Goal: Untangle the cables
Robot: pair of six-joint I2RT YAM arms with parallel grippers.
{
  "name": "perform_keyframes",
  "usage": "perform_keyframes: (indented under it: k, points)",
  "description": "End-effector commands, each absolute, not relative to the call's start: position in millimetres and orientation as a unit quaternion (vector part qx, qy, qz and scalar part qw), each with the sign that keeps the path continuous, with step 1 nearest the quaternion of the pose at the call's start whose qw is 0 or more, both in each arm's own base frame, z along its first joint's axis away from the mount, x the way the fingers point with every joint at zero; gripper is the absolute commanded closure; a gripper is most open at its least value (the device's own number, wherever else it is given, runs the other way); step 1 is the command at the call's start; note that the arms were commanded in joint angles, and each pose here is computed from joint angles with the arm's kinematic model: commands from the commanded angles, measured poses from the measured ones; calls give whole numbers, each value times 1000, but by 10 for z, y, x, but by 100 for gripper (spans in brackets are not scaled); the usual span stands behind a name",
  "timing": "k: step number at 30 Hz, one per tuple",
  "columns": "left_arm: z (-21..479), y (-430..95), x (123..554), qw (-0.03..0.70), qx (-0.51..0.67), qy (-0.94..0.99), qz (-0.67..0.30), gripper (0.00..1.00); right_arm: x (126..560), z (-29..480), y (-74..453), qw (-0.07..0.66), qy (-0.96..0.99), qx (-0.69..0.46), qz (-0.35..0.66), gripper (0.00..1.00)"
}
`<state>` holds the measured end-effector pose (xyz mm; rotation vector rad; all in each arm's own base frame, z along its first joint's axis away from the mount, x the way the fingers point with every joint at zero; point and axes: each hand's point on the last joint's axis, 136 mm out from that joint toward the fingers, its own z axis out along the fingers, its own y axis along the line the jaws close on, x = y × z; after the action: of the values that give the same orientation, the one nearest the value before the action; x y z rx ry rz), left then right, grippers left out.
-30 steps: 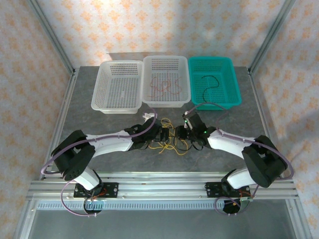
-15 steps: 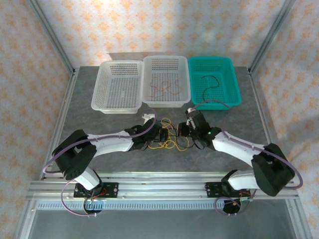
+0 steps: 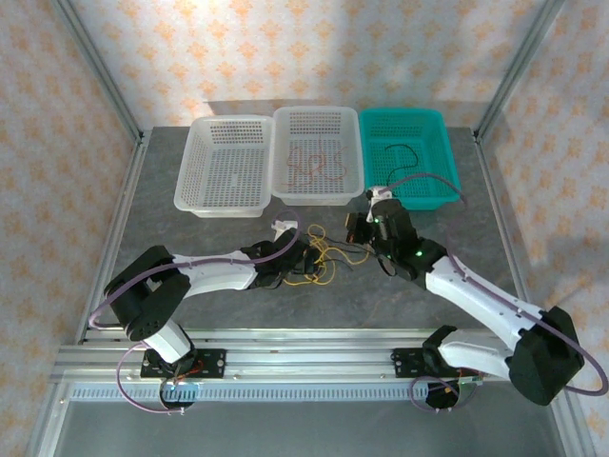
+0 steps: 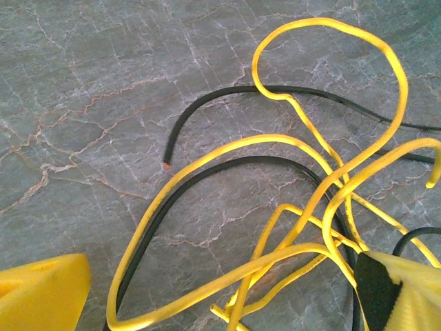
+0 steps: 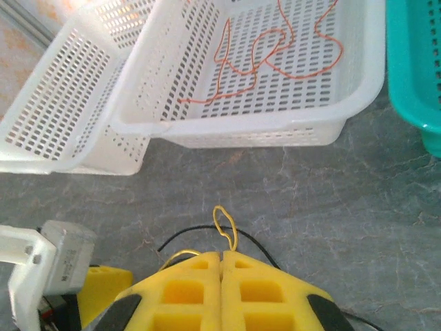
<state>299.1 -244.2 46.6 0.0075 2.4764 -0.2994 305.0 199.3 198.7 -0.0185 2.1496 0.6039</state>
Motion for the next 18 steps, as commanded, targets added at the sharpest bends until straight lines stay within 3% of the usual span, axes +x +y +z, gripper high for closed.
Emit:
perform_keyframes:
  k: [1, 12, 18]
  points:
    - [380, -2384, 2970, 320, -5, 943, -96, 1, 3083, 2281, 1875, 480, 848, 1, 224, 100]
    - [512, -2300, 2992, 341, -12, 936, -88, 1, 3169, 2650, 1584, 536, 827, 40, 167, 100]
    - [850, -2227, 3031, 386, -27, 917, -102, 1, 3191, 2840, 1582, 547, 815, 55, 180, 100]
